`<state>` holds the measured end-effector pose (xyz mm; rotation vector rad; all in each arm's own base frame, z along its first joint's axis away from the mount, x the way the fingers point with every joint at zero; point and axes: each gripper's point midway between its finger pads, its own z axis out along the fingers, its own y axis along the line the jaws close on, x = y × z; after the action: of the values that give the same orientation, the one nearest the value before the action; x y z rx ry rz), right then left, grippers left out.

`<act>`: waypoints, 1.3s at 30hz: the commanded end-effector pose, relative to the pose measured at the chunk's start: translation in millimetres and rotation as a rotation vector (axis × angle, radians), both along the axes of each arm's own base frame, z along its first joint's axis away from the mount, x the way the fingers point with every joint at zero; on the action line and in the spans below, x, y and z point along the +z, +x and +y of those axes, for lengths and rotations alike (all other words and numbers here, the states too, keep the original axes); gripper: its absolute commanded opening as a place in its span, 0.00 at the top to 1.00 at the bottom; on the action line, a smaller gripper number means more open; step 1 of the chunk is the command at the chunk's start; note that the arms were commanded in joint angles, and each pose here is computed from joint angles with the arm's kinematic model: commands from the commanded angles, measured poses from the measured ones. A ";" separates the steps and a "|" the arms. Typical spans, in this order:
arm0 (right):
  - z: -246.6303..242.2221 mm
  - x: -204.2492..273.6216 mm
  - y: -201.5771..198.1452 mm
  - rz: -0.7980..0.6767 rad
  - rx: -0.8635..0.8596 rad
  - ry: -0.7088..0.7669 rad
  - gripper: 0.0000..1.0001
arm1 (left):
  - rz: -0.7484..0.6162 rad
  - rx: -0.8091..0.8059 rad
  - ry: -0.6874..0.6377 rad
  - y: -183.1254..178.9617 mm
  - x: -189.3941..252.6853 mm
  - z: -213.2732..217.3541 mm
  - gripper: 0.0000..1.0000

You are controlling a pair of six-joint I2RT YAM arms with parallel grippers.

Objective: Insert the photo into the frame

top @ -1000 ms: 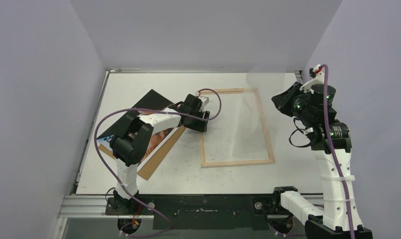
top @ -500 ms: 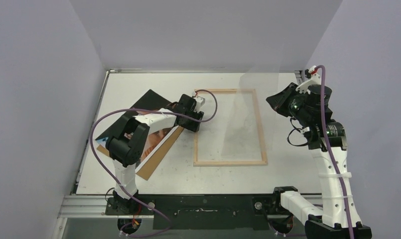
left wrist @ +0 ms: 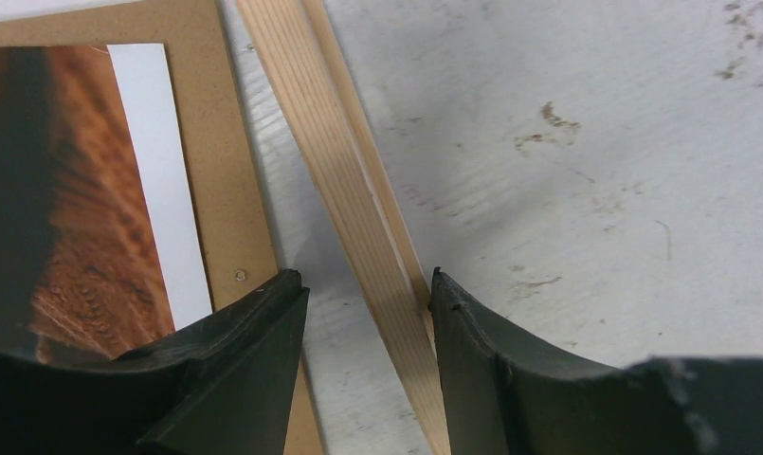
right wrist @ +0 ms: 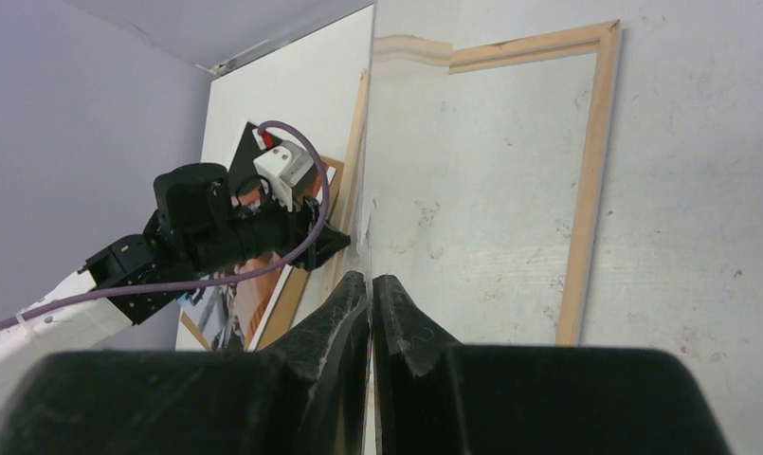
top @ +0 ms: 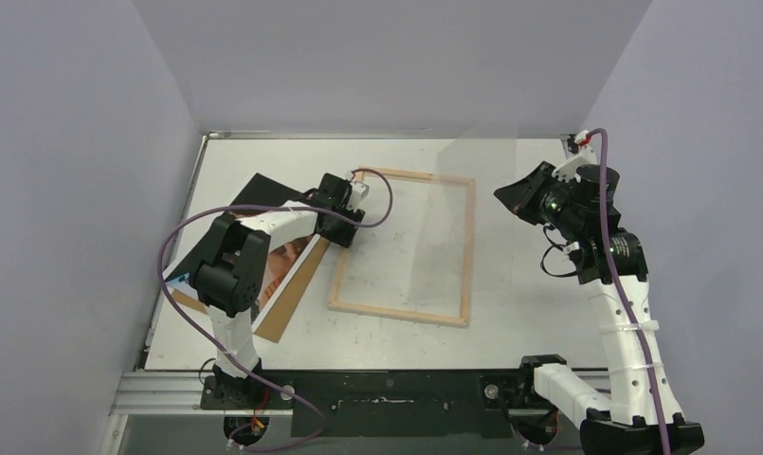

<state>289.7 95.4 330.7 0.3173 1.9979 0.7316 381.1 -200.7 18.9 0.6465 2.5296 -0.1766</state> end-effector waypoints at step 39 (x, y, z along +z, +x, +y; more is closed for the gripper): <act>150.5 -73.9 59.4 -0.070 0.059 0.221 0.95 | 0.111 0.210 -0.415 -19.6 77.8 91.2 0.48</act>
<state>330.4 246.5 235.8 0.2935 2.0273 0.9525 350.2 -112.4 98.4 0.1588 2.5774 -0.7115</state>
